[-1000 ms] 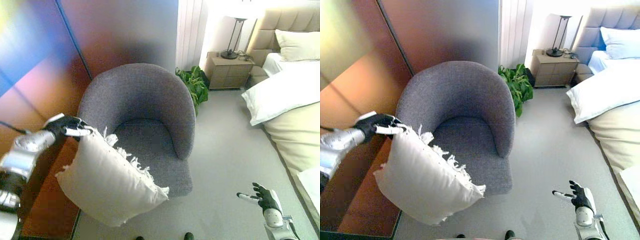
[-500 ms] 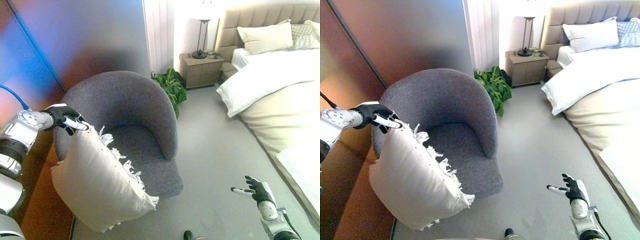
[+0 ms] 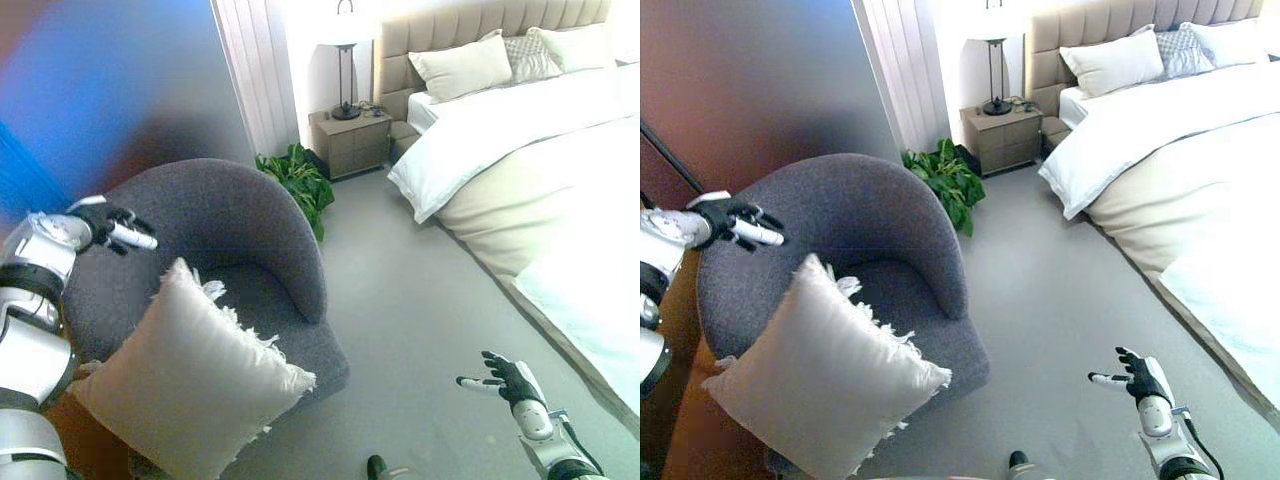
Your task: Pick up the pillow and put it on the sofa.
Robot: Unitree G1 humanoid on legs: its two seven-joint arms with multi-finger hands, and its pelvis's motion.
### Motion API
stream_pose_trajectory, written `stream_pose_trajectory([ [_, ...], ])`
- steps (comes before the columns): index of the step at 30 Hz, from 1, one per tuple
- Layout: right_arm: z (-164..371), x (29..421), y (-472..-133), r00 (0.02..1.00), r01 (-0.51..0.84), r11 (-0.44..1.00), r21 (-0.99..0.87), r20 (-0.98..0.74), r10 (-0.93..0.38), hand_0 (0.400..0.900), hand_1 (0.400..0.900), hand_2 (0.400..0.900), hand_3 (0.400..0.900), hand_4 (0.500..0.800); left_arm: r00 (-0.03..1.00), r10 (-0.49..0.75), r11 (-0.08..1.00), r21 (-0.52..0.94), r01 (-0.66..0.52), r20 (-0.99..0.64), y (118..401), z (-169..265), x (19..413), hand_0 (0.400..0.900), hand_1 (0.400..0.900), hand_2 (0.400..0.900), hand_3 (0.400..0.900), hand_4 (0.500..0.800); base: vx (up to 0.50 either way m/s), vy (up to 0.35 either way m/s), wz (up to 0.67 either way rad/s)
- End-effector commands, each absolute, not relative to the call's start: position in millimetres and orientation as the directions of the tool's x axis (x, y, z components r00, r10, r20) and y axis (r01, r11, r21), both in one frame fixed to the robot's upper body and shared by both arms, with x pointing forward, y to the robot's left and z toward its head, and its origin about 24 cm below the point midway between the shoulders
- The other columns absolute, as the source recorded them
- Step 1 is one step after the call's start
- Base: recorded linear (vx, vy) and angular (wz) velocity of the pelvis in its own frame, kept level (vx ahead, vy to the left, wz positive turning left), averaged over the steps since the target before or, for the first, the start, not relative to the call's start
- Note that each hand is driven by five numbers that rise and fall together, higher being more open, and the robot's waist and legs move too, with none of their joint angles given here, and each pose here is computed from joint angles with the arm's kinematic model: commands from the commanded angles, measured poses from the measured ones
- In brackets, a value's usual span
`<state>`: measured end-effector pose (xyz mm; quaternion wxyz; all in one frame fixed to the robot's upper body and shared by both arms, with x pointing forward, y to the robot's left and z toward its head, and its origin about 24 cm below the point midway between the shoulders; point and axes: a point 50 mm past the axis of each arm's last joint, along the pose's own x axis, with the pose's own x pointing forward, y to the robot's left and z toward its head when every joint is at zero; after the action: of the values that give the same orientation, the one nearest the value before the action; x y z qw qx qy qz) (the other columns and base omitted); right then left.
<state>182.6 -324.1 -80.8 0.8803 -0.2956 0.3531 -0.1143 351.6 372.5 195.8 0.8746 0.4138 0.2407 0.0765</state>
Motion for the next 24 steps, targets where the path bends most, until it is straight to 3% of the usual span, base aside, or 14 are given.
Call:
stream_pose_trajectory([
  [1, -41, 218, -347, 0.821, 0.030, 0.731, -0.682, -0.401, -0.407, 0.900, 0.900, 0.900, 0.900, 0.800, 0.910, 0.412, 0.599, 0.766, -0.235, -0.043, 376, 286, 355, 0.900, 0.900, 0.900, 0.900, 0.800, 0.006, -0.015, -0.04],
  [10, -43, 220, -341, 0.828, 0.014, 0.740, -0.673, -0.407, -0.385, 0.900, 0.900, 0.900, 0.900, 0.800, 0.894, 0.448, 0.631, 0.702, -0.330, 0.018, 371, 287, 359, 0.900, 0.900, 0.900, 0.900, 0.800, -0.004, -0.001, 0.04],
  [13, -45, 219, -340, 0.825, 0.028, 0.746, -0.665, -0.406, -0.393, 0.900, 0.900, 0.900, 0.900, 0.800, 0.908, 0.416, 0.735, 0.566, -0.373, 0.057, 364, 291, 361, 0.900, 0.900, 0.900, 0.900, 0.800, -0.039, -0.015, 0.13],
  [19, -51, 213, -338, 0.817, 0.064, 0.758, -0.649, -0.403, -0.413, 0.900, 0.900, 0.900, 0.900, 0.800, 0.968, 0.236, 0.927, 0.278, -0.252, 0.090, 339, 274, 368, 0.900, 0.900, 0.900, 0.900, 0.800, -0.058, -0.009, 0.18],
  [24, -55, 198, -343, 0.785, 0.145, 0.757, -0.636, -0.392, -0.480, 0.900, 0.900, 0.900, 0.900, 0.800, 0.977, 0.147, 0.977, 0.134, -0.168, 0.154, 343, 234, 348, 0.900, 0.900, 0.900, 0.900, 0.800, -0.082, 0.011, 0.26],
])
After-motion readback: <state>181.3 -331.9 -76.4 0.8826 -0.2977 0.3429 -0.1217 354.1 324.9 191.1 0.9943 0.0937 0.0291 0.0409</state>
